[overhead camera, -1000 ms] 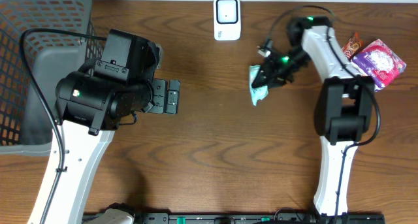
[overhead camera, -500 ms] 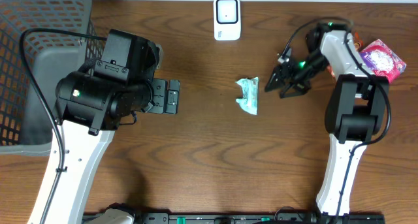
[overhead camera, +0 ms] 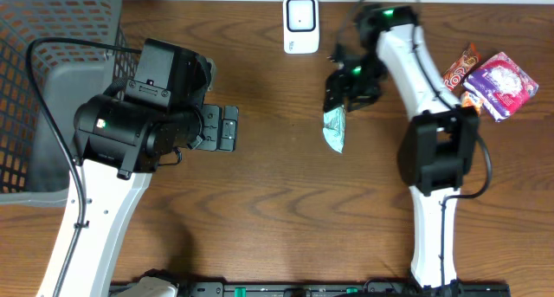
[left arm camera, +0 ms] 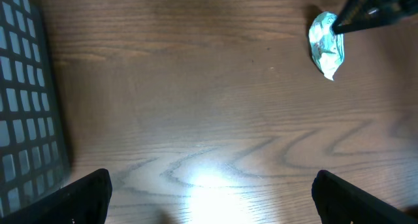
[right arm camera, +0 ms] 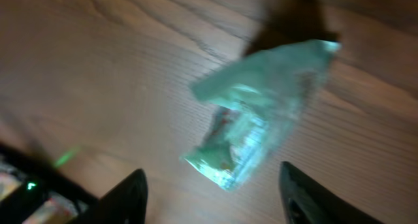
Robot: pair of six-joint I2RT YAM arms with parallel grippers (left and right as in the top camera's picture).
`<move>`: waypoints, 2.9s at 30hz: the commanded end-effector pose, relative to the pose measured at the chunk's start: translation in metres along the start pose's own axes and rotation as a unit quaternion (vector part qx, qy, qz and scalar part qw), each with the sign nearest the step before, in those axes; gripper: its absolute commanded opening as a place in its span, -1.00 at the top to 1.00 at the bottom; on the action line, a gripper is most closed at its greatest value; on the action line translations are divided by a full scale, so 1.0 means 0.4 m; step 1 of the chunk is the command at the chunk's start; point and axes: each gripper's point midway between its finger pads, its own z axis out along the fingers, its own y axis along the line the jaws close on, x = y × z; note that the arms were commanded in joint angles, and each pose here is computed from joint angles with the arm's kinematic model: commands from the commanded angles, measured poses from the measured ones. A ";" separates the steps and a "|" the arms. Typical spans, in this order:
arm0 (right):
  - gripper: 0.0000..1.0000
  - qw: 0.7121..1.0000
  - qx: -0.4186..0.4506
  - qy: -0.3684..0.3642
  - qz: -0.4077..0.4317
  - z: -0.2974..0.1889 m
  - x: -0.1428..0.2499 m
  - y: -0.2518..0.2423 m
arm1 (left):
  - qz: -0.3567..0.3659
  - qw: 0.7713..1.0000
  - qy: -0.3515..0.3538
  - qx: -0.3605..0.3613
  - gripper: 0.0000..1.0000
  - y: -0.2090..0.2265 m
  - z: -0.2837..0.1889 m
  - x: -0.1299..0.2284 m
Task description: Scan the item barcode
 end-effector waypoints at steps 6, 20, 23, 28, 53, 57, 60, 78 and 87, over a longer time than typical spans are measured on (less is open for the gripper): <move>-0.17 0.961 0.271 -0.042 0.036 -0.007 -0.005 0.006 | 0.003 1.000 -0.002 0.001 -0.95 0.000 -0.004 0.001; -0.25 0.875 0.471 -0.107 0.016 0.055 0.009 0.030 | 0.003 1.000 -0.002 0.001 -0.96 0.000 -0.004 0.001; -0.23 0.872 0.479 -0.095 0.016 0.089 0.022 0.000 | 0.003 1.000 -0.002 0.001 -0.95 0.000 -0.004 0.001; -0.18 0.868 0.491 -0.075 0.027 0.120 0.044 -0.058 | 0.003 1.000 -0.002 0.001 -0.96 0.000 -0.004 0.001; 0.98 0.973 0.206 -0.041 0.095 0.106 -0.006 -0.131 | 0.003 1.000 -0.002 0.001 -0.96 0.000 -0.004 0.001; 0.98 0.977 0.161 -0.132 0.046 -0.021 -0.112 -0.053 | 0.003 1.000 -0.002 0.001 -0.96 0.000 -0.004 0.001; 0.98 0.967 0.139 -0.211 0.025 -0.108 -0.195 -0.001 | 0.003 1.000 -0.002 0.001 -0.96 0.000 -0.004 0.001; 0.98 0.868 0.038 -0.496 -0.013 -0.220 -0.532 0.175 | 0.003 1.000 -0.002 0.001 -0.96 0.000 -0.004 0.001; 0.98 0.859 0.137 -0.487 0.084 -0.339 -0.462 -0.058 | 0.003 1.000 -0.002 0.001 -0.96 0.000 -0.004 0.001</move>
